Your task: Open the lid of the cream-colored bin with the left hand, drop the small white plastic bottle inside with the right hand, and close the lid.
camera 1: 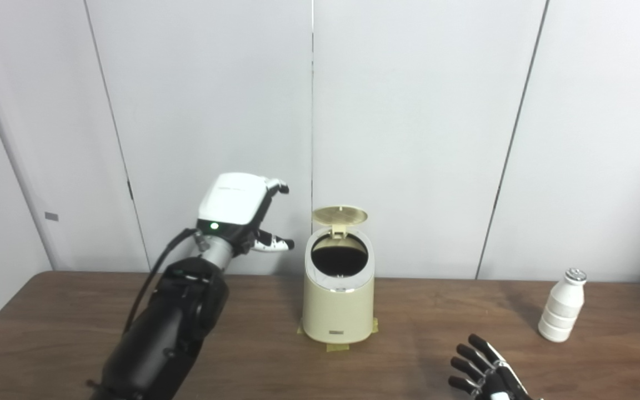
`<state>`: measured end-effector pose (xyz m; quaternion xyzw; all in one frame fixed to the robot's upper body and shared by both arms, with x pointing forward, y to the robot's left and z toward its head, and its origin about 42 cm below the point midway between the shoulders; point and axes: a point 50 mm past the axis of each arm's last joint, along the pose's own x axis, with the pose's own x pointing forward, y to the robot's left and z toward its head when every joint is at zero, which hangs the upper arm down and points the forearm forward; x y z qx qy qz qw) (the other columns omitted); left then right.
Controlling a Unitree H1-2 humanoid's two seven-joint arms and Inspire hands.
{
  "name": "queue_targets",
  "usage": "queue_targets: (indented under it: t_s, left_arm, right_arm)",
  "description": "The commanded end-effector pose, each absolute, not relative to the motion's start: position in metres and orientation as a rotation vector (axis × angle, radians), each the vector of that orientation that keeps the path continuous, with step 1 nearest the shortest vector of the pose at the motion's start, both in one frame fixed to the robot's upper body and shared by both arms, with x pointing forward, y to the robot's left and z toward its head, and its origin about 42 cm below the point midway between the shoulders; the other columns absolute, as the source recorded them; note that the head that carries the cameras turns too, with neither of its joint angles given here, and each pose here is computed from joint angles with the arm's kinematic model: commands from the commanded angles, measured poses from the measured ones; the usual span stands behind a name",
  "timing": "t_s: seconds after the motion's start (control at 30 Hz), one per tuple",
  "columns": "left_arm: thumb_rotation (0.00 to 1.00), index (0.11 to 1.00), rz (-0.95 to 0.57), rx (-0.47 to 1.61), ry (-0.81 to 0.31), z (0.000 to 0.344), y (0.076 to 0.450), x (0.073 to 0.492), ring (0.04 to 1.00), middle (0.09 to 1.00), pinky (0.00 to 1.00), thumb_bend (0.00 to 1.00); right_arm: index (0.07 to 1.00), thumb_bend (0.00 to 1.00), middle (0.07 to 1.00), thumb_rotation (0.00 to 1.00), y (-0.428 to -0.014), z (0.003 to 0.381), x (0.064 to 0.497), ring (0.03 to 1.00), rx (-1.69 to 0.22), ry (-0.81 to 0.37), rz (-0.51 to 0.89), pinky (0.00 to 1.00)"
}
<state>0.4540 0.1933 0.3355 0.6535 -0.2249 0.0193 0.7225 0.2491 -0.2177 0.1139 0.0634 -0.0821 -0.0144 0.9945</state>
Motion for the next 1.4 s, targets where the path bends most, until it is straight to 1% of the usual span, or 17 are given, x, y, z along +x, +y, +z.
queue_targets:
  t_s: [0.0,0.1,0.17,0.23,0.4,0.47,0.6,0.67,0.73,0.77,0.83,0.87,0.97,1.03,1.13,1.27,1.37]
  left_arm:
    - [0.27,0.77,0.114,1.402,-0.588,0.365,0.202,0.447,0.746,0.77,0.61,0.64]
    - [0.24,0.759,0.13,1.304,-0.581,0.36,0.215,0.43,0.723,0.757,0.61,0.62]
    - [0.18,0.753,0.13,1.232,-0.558,0.353,0.223,0.418,0.755,0.776,0.66,0.62]
    - [0.15,0.747,0.131,1.173,-0.524,0.344,0.229,0.406,0.756,0.772,0.66,0.61]
    - [0.2,0.776,0.096,0.923,-0.384,0.32,0.241,0.377,0.74,0.772,0.63,0.57]
    - [0.17,0.787,0.071,0.82,-0.333,0.309,0.246,0.364,0.741,0.774,0.63,0.54]
    - [0.32,0.821,0.008,0.783,-0.283,0.285,0.257,0.344,0.724,0.774,0.62,0.47]
    - [0.39,0.844,-0.029,0.74,-0.249,0.272,0.263,0.335,0.743,0.79,0.65,0.44]
    - [0.55,0.873,-0.05,0.698,-0.201,0.264,0.266,0.326,0.808,0.831,0.75,0.44]
    - [0.58,0.88,-0.06,0.644,-0.173,0.256,0.267,0.319,0.823,0.84,0.77,0.44]
    - [0.66,0.905,-0.071,0.572,-0.142,0.247,0.268,0.311,0.852,0.873,0.76,0.42]
    - [0.68,0.911,-0.069,0.526,-0.119,0.239,0.267,0.305,0.858,0.882,0.75,0.43]
    - [0.71,0.922,-0.064,0.451,-0.073,0.217,0.262,0.29,0.831,0.876,0.76,0.45]
    - [0.69,0.928,-0.061,0.418,-0.057,0.203,0.259,0.281,0.842,0.876,0.77,0.45]
    - [0.7,0.947,-0.055,0.396,-0.043,0.186,0.253,0.271,0.853,0.897,0.76,0.41]
    - [0.64,0.964,-0.033,0.373,-0.039,0.164,0.253,0.263,0.843,0.892,0.76,0.37]
    - [0.7,0.97,-0.019,0.348,-0.037,0.152,0.254,0.259,0.868,0.913,0.77,0.39]
  right_arm:
    - [0.838,0.49,0.824,0.75,-0.202,0.073,0.219,0.804,0.186,0.001,-0.04,0.72]
    - [0.84,0.48,0.825,0.76,-0.203,0.074,0.218,0.804,0.185,0.003,-0.039,0.72]
    - [0.845,0.48,0.827,0.76,-0.204,0.074,0.217,0.806,0.185,0.006,-0.039,0.73]
    - [0.844,0.48,0.825,0.76,-0.204,0.074,0.216,0.805,0.179,0.007,-0.041,0.73]
    - [0.848,0.49,0.832,0.74,-0.207,0.076,0.213,0.809,0.172,0.002,-0.051,0.74]
    - [0.85,0.48,0.833,0.73,-0.209,0.077,0.212,0.813,0.165,-0.001,-0.052,0.74]
    - [0.857,0.51,0.836,0.65,-0.211,0.081,0.211,0.815,0.169,-0.004,-0.057,0.74]
    - [0.859,0.52,0.837,0.6,-0.213,0.084,0.211,0.805,0.141,-0.012,-0.063,0.71]
    - [0.861,0.52,0.835,0.54,-0.215,0.089,0.21,0.789,0.111,-0.023,-0.066,0.68]
    - [0.862,0.52,0.836,0.53,-0.217,0.093,0.211,0.788,0.119,-0.028,-0.076,0.67]
    - [0.851,0.59,0.836,0.45,-0.221,0.099,0.211,0.789,0.135,-0.031,-0.09,0.68]
    - [0.851,0.61,0.837,0.44,-0.223,0.102,0.212,0.791,0.129,-0.036,-0.096,0.68]
    - [0.85,0.66,0.835,0.37,-0.233,0.111,0.214,0.789,0.082,-0.055,-0.115,0.65]
    - [0.852,0.69,0.825,0.37,-0.241,0.116,0.214,0.771,0.028,-0.069,-0.128,0.63]
    - [0.858,0.68,0.828,0.27,-0.253,0.123,0.212,0.776,-0.033,-0.085,-0.147,0.65]
    - [0.866,0.71,0.831,0.21,-0.267,0.134,0.21,0.782,-0.051,-0.105,-0.172,0.68]
    - [0.866,0.72,0.836,0.16,-0.276,0.144,0.209,0.784,-0.057,-0.118,-0.193,0.7]
